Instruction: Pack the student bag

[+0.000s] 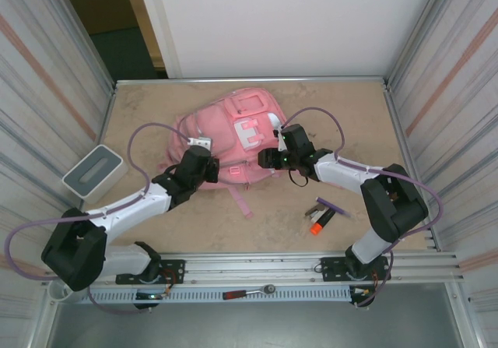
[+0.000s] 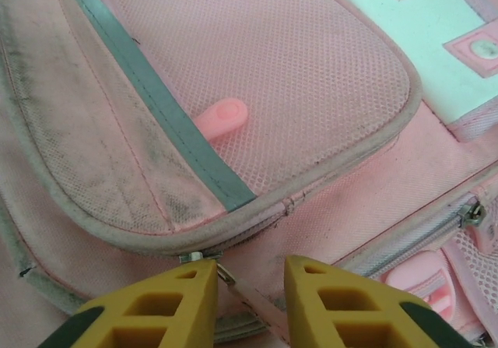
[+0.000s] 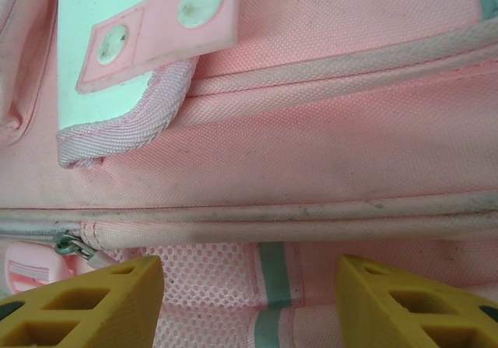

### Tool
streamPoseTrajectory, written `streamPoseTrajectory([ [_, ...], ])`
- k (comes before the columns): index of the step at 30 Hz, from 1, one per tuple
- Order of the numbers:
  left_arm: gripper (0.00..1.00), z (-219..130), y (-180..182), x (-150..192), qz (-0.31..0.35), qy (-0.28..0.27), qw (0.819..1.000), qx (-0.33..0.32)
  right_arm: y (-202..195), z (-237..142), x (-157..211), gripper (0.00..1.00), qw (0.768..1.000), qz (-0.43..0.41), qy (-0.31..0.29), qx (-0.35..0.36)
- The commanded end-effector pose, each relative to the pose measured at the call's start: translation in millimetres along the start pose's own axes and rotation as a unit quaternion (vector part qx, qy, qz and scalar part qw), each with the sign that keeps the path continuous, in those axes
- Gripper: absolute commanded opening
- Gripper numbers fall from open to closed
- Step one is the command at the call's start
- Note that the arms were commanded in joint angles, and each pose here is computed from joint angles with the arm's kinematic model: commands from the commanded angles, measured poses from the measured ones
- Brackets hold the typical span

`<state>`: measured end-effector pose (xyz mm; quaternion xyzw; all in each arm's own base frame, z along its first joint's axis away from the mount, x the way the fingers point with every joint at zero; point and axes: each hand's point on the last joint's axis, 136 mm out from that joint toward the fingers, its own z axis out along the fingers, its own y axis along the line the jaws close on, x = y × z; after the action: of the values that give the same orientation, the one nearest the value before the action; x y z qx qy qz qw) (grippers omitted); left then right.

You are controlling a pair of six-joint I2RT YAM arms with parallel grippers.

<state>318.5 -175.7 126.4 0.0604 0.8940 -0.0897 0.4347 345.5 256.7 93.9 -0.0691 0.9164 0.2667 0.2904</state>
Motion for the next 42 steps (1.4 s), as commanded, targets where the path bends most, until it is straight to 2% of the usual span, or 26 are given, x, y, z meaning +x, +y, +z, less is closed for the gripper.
streamPoseTrajectory([
  [1, 0.28, 3, -1, 8, -0.012, 0.010, 1.000, 0.012, 3, 1, -3, 0.58, 1.000, 0.005, 0.004, -0.003],
  [8, 0.38, 9, 3, 21, -0.014, 0.027, 1.000, 0.003, 4, -5, -7, 0.59, 1.000, 0.002, -0.003, -0.002],
  [13, 0.40, 11, 6, 25, -0.009, 0.030, 0.999, -0.004, 1, -3, -7, 0.59, 1.000, 0.003, -0.003, 0.003],
  [19, 0.28, 8, 7, 26, -0.003, 0.031, 1.000, -0.002, 0, -2, -6, 0.59, 1.000, 0.003, -0.002, 0.005],
  [23, 0.15, 2, 6, 27, -0.005, 0.029, 1.000, 0.006, 2, -6, -8, 0.59, 1.000, 0.004, -0.005, 0.002],
  [27, 0.09, -2, 5, 24, -0.002, 0.023, 1.000, 0.013, 0, -13, -12, 0.59, 1.000, 0.006, -0.011, 0.008],
  [31, 0.00, -9, -8, 20, -0.001, 0.024, 0.998, 0.051, -3, -26, -15, 0.61, 0.999, 0.032, -0.019, 0.024],
  [36, 0.00, -13, -27, 24, 0.002, 0.046, 0.994, 0.104, -8, -33, -24, 0.69, 0.993, 0.108, -0.042, 0.036],
  [42, 0.00, -17, -38, 24, 0.008, 0.055, 0.989, 0.135, -23, -20, -27, 0.73, 0.969, 0.231, -0.075, 0.045],
])
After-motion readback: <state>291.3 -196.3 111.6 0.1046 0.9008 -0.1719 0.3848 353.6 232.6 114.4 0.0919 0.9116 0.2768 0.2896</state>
